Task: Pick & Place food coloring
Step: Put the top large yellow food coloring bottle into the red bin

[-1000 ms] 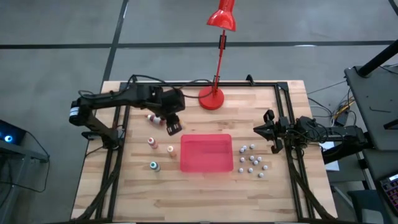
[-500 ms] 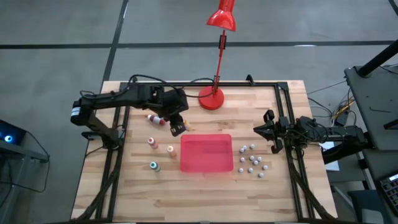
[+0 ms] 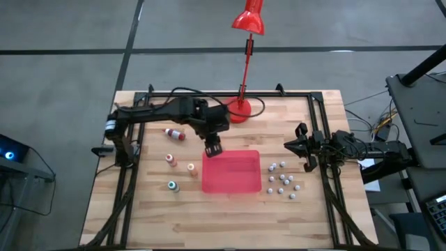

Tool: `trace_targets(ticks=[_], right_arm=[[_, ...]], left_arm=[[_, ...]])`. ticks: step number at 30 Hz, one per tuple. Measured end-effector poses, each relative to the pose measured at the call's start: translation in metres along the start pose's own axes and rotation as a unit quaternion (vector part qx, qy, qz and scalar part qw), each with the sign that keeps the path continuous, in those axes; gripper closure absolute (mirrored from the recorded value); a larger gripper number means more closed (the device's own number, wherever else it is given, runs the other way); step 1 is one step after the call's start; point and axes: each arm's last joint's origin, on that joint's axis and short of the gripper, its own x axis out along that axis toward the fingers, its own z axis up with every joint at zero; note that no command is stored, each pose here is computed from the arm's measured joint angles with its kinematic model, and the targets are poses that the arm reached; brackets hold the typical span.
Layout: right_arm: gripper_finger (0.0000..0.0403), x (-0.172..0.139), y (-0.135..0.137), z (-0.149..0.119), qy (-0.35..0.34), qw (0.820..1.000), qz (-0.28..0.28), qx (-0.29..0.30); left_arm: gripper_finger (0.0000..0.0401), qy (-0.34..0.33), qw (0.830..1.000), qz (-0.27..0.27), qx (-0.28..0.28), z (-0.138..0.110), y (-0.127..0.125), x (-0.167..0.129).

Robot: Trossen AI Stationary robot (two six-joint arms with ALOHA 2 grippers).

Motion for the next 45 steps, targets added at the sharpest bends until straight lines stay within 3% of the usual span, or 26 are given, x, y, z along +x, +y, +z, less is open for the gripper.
trace_targets(ticks=[8,19,30,45], right_arm=[[0.0374,0.0,0.0,0.0,0.0,1.0,0.0,0.0],[0.0374,0.0,0.0,0.0,0.001,1.0,0.0,0.0],[0.0374,0.0,0.0,-0.002,0.012,1.0,-0.002,0.0],[0.0374,0.0,0.0,-0.002,0.011,1.0,-0.002,0.0]], left_arm=[[0.0308,0.049,0.999,0.006,0.023,0.015,-0.009,0.029],[0.0308,0.095,0.994,0.013,0.051,0.015,-0.031,0.067],[0.0308,0.121,0.99,0.036,0.062,0.016,-0.034,0.094],[0.0308,0.116,0.99,0.048,0.062,0.018,-0.032,0.101]])
